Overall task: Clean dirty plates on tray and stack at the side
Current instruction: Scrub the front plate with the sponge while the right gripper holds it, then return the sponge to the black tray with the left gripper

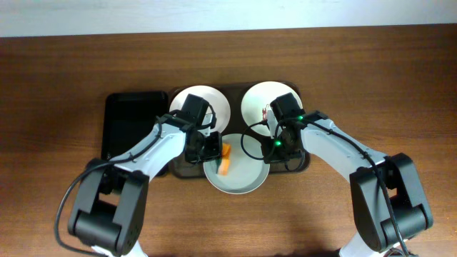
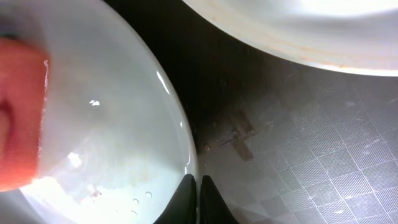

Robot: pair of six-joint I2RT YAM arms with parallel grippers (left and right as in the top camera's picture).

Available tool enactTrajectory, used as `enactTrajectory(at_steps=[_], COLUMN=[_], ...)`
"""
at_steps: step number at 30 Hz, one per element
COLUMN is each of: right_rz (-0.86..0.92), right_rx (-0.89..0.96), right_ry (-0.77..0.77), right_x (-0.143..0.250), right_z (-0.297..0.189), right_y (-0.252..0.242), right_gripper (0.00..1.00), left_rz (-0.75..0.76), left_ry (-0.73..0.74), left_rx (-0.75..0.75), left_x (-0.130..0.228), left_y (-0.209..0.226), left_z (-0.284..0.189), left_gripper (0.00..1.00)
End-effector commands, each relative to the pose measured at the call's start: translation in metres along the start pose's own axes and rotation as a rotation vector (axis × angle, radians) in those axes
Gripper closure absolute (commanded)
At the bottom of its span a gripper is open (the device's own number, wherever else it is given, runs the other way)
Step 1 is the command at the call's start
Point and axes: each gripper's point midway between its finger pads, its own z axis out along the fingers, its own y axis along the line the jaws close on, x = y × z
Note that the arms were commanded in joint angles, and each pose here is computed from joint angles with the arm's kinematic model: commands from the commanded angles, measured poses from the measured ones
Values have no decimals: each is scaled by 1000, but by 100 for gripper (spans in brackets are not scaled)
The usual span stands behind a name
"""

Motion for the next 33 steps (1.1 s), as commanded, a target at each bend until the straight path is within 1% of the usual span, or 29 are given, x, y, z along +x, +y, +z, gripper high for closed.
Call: enactTrajectory(at_steps=[1, 3, 5, 8, 13, 14, 17, 19, 23, 25, 29, 33], right_rz=[-4, -3, -3, -4, -5, -5, -5, -5, -5, -5, -5, -4], right_rx=[37, 37, 37, 37, 36, 36, 36, 36, 36, 36, 36, 36], right_ry=[-12, -12, -12, -13, -16, -16, -16, -16, -16, -16, -15, -15], right_x=[-4, -4, -4, -4, -5, -5, -5, -5, -5, -5, -5, -5], right_z=[-2, -2, -2, -2, -2, -2, -2, -2, -2, -2, -2, -2], right_y=[-4, -4, -4, -4, -4, -4, -4, -4, -4, -4, -3, -3], right_gripper=[96, 96, 96, 96, 96, 96, 96, 96, 96, 96, 96, 96], left_rz=[149, 257, 308, 365, 439, 435, 404, 370, 309, 289, 224, 146], left_ry=[-144, -222, -258, -307, -390, -410, -470, -511, -560, -568, -536, -504], left_rx=[-98, -70, -56, -42, -50, -79, -229, -375, -634, -709, -733, -651], left_x=[-21, -36, -42, -50, -67, -71, -86, -93, -96, -95, -94, -96], left_y=[6, -12, -21, -32, -39, -35, -14, 8, 46, 58, 86, 111], left_z=[-34, -56, -68, -83, -91, -93, -104, -116, -146, -156, -163, -164], left_gripper=[100, 100, 100, 100, 100, 100, 100, 100, 100, 100, 100, 100])
